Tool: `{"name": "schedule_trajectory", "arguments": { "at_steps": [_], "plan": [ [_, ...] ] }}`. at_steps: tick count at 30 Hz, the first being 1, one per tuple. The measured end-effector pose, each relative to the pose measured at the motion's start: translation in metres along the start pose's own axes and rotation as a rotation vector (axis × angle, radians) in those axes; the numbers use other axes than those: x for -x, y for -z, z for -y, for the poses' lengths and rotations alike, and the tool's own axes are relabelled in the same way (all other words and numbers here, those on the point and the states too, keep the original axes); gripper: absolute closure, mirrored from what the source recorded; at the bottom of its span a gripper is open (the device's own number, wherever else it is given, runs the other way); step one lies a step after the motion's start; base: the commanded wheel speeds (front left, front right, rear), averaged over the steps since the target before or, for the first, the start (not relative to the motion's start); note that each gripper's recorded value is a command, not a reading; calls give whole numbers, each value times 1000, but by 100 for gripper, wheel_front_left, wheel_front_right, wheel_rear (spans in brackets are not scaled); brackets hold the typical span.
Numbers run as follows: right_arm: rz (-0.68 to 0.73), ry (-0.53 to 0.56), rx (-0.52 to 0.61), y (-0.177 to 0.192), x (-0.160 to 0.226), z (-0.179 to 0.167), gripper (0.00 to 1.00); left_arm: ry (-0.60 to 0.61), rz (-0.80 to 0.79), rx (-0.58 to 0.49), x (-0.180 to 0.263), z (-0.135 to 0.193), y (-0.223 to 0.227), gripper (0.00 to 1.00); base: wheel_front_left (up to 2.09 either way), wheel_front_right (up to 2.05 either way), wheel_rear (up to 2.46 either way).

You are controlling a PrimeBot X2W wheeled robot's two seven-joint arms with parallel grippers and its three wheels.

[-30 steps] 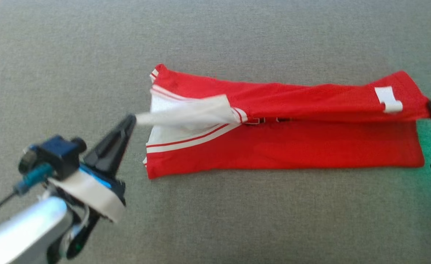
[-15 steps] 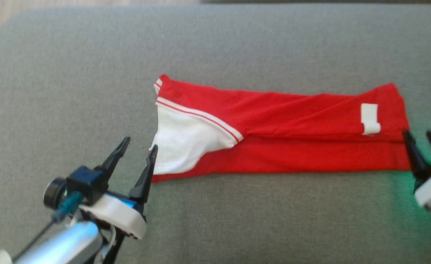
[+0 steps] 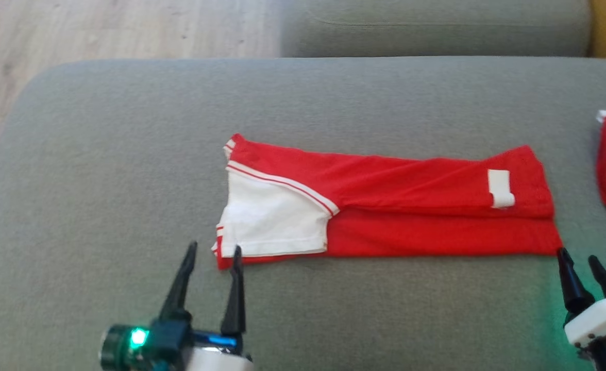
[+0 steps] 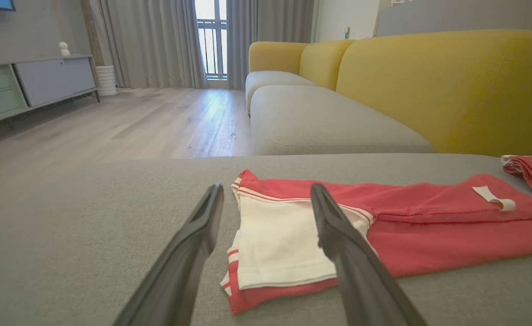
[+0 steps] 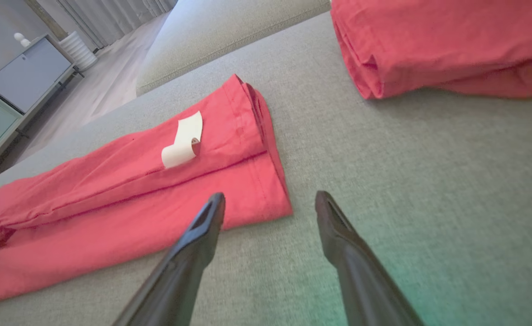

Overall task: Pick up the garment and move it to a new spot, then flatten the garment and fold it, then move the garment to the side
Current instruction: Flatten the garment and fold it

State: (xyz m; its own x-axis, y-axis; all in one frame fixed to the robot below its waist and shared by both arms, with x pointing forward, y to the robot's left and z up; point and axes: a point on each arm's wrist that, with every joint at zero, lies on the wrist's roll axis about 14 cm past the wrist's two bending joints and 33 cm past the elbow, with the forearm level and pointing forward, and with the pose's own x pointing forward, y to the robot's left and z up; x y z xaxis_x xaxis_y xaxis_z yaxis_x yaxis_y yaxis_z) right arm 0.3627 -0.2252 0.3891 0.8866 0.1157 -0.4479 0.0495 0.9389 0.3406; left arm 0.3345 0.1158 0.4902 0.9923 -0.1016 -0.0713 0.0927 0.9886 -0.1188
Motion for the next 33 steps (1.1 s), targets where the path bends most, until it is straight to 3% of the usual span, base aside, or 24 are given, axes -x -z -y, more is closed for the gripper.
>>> {"name": "schedule_trajectory", "arguments": {
  "at_steps": [11,18,19,20,21,22,29,33],
  "plan": [
    [12,55,27,-31,-51,1,0,-60,64,-82,13,-2,-2,0,0,0,0],
    [-145,100,37,3,-70,3,0,-83,61,-90,8,-11,1,0,0,0,0],
    [-153,99,36,3,-72,2,5,-82,61,-92,7,-12,1,0,0,0,0],
    [-156,96,32,3,-73,0,33,-82,60,-89,6,-12,2,0,0,0,0],
    [-156,92,26,2,-74,-2,73,-81,60,-89,5,-11,2,0,0,0,0],
    [-159,88,20,3,-75,-4,100,-83,60,-89,4,-12,2,0,0,0,0],
    [-126,69,17,-4,-71,-8,100,-68,56,-88,2,-8,5,0,0,0,0],
    [-83,112,67,-19,-58,17,100,-64,47,-99,4,-9,9,0,0,0,0]
  ]
}}
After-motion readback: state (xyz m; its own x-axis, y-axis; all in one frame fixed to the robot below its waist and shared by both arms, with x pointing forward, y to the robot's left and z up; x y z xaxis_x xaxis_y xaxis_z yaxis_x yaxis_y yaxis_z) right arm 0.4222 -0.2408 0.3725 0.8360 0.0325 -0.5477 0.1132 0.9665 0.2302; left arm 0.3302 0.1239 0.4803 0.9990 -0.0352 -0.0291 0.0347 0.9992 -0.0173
